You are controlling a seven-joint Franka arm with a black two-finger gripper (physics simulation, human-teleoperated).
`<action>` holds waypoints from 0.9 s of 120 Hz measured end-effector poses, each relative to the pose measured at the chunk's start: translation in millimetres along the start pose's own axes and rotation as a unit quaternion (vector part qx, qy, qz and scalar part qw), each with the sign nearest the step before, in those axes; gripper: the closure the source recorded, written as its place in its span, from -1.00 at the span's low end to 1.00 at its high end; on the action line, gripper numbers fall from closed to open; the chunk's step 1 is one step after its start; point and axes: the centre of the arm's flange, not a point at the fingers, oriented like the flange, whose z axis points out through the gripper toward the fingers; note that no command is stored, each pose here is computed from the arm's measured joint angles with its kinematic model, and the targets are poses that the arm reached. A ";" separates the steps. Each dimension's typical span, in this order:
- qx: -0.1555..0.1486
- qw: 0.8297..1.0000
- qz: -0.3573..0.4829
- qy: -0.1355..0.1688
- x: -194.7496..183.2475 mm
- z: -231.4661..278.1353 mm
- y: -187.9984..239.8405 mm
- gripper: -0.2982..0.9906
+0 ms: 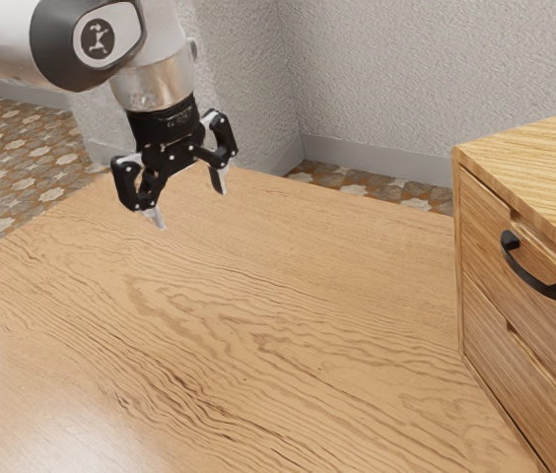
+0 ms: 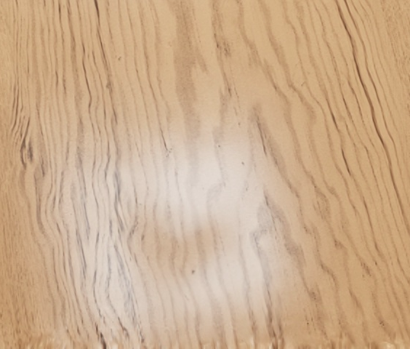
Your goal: Pull the drawer handle with one arm to open the drawer
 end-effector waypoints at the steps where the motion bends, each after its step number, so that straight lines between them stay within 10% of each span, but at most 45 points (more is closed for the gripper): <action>1: 0.002 1.000 0.006 0.000 -8.3 0.0 1.6 -0.52; 32: 0.037 0.999 -0.012 -0.017 -19.5 4.3 -7.1 -0.54; 70: -0.107 0.994 -0.010 -0.011 -28.2 -69.1 -8.2 -0.54; 80: -0.153 0.988 0.034 -0.010 -85.5 -65.1 22.5 -0.54; 96: -0.230 0.952 0.190 -0.069 -283.1 -89.9 21.9 -0.54; 108: -0.254 0.939 0.207 -0.109 -309.4 -88.0 19.2 -0.54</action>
